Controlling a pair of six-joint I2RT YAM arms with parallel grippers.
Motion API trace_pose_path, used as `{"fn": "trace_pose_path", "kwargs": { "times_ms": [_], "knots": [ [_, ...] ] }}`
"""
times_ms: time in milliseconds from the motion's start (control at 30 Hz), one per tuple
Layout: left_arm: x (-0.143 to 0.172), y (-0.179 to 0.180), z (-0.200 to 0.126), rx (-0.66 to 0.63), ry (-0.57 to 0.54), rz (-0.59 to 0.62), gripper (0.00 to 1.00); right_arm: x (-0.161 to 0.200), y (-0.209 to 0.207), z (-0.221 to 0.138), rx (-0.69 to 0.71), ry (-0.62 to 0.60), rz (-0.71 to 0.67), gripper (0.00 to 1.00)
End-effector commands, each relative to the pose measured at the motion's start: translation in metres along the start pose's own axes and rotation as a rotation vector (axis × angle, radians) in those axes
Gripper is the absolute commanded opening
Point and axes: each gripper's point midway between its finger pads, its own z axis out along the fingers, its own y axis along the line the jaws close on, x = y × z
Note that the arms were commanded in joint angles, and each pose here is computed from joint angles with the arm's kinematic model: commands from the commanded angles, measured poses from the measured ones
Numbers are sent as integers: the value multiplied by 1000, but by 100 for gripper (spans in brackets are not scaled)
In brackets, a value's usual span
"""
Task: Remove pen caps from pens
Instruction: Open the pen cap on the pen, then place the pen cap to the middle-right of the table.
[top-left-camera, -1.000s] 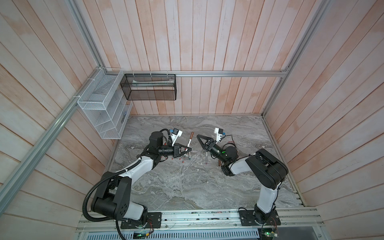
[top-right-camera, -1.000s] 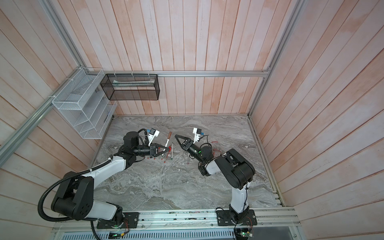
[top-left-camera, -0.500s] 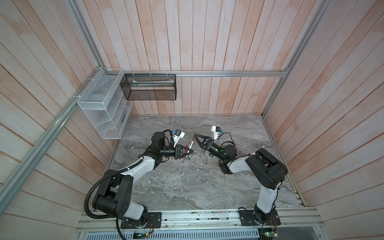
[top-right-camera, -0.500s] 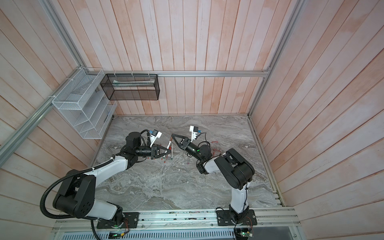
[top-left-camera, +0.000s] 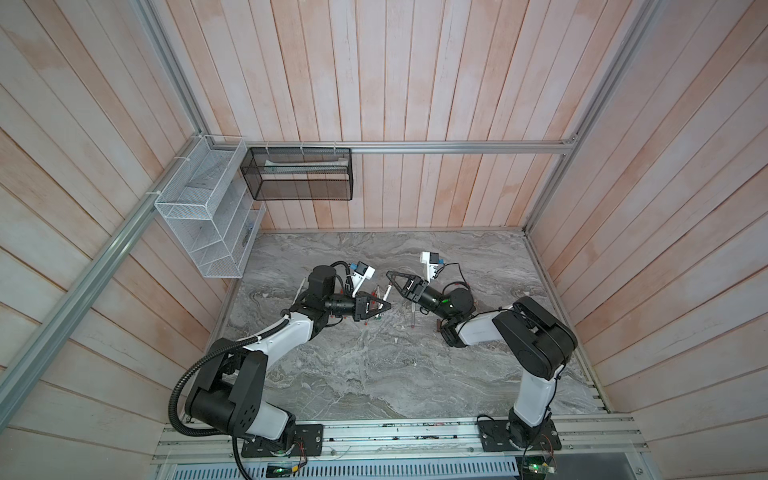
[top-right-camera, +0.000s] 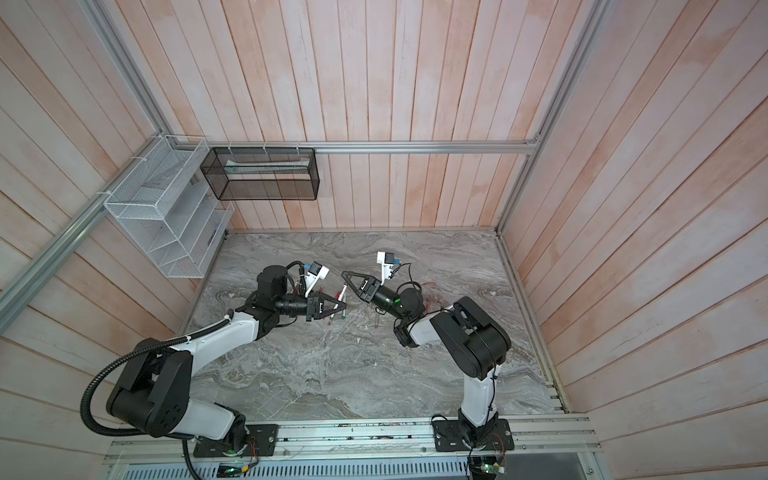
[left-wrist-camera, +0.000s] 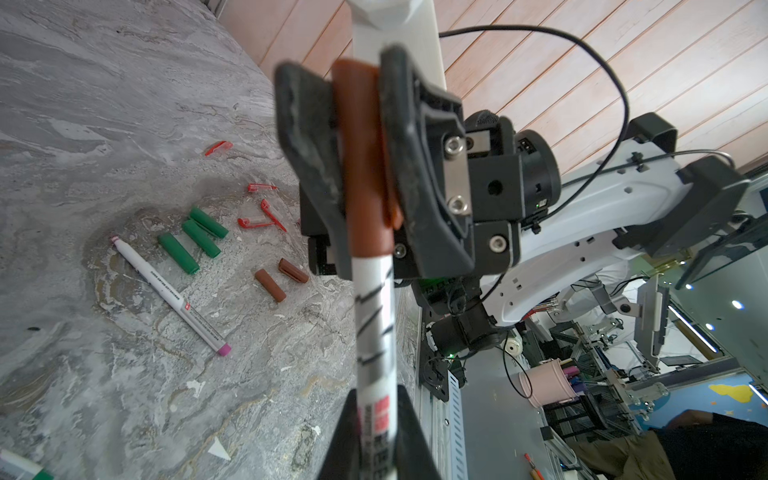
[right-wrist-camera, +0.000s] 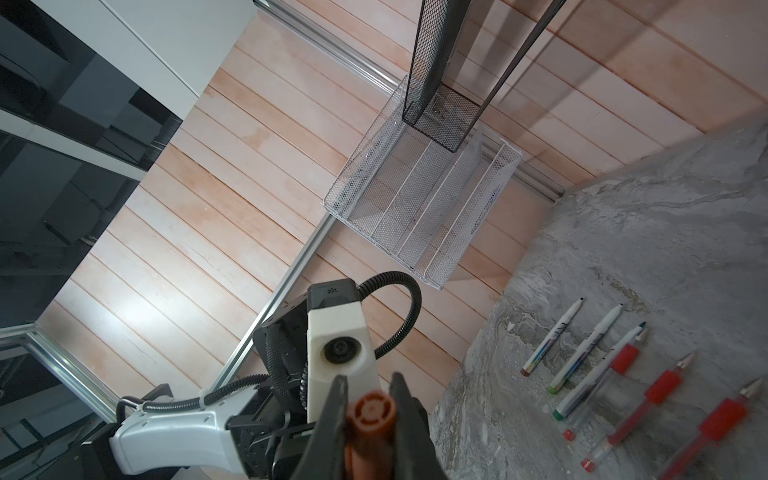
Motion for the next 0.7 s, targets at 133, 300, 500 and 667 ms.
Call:
{"fn": "trace_pose_path", "kwargs": {
  "times_ms": [133, 300, 500, 667],
  "knots": [
    [29, 3, 13, 20, 73, 11, 0, -104, 56, -48, -64, -250, -147, 0],
    [35, -1, 16, 35, 88, 21, 0, -133, 67, -82, -23, -327, -205, 0],
    [17, 30, 18, -141, 38, -44, 0, -122, 58, -110, 100, -318, -214, 0],
    [2, 75, 25, -342, 4, -145, 0, -91, 9, -137, 459, -200, -251, 0]
  ]
}}
